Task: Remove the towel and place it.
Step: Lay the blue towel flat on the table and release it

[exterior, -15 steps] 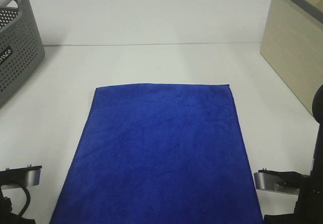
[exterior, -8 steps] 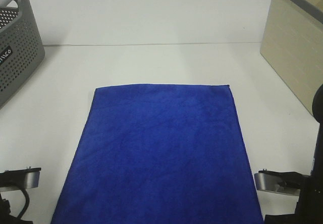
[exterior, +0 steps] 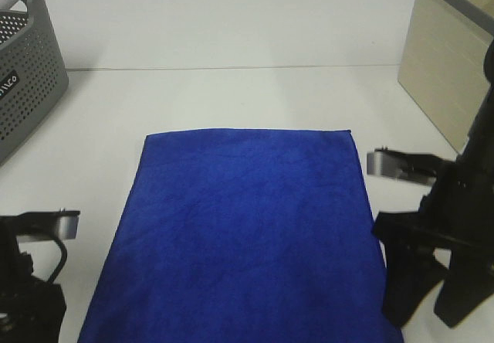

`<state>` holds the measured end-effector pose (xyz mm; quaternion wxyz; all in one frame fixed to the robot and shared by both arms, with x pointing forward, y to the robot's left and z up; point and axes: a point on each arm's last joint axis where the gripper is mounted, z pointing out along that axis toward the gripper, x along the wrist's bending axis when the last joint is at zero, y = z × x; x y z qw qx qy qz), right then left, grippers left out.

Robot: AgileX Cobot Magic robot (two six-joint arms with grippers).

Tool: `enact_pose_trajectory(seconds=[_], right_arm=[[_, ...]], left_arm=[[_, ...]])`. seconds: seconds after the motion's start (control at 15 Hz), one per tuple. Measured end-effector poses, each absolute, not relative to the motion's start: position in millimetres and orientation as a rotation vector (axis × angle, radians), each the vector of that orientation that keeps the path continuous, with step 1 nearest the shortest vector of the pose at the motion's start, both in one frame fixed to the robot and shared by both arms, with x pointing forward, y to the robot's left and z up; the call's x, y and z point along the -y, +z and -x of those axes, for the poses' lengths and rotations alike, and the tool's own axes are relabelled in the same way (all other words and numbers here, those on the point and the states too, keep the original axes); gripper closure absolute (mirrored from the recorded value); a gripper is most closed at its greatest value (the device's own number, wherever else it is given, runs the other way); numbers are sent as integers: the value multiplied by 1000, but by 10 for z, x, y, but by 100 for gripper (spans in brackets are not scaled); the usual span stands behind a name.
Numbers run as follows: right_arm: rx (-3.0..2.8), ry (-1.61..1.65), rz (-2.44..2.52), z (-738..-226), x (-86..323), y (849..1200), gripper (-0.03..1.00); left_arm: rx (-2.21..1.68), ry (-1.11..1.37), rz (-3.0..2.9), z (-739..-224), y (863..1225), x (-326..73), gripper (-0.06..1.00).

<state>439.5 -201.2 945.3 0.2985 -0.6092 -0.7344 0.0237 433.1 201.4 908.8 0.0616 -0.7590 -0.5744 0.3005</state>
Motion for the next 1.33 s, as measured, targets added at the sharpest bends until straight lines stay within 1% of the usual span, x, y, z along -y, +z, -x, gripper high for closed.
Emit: enact_pose_trajectory(seconds=[0.13,0.2,0.4,0.47,0.6,0.67,0.8,0.87,0.93,1.0,1.13,1.2,1.33], right_arm=[[2052,-50,1657,-4630,1979,9719,32],[2055,-188,1790,-4938,2065,10006,34],[2001,-447,2004,-5410,2470,10480,35],[1993,-484,2033,-5527,2579,10579,35],[2024,-528,2042,-5705,2657,10667,35],[2053,-548,2037,-5853,2663,10688,35],[2051,-534,2054,-5998,2676,10647,32],[2052,-512,2057,-6055,2684,10588,28],[2056,-482,2058,-6101,2696,10523,19],[2053,-457,2054,-6149,2701,10445,15],[2038,-413,2054,-6290,2710,10236,13],[2038,-415,2056,-6330,2711,10203,13],[2030,-396,2055,-6510,2714,10006,12]], left_arm=[[1733,814,2389,-4562,9221,-1972,21],[1732,666,2482,-4823,9404,-1945,21],[1746,353,2574,-5269,9706,-1939,21],[1759,258,2595,-5451,9788,-1919,21],[1783,144,2624,-5705,9896,-1875,21],[1805,54,2647,-5931,9974,-1829,21],[1842,-10,2655,-6143,10017,-1829,21],[1892,-30,2633,-6329,9972,-1903,20],[1923,-39,2616,-6439,9936,-1964,18],[1961,-47,2599,-6546,9906,-2032,17],[2040,-43,2581,-6760,9831,-2128,16],[2053,-43,2580,-6814,9803,-2137,16],[2090,-57,2603,-7001,9698,-2103,16]])
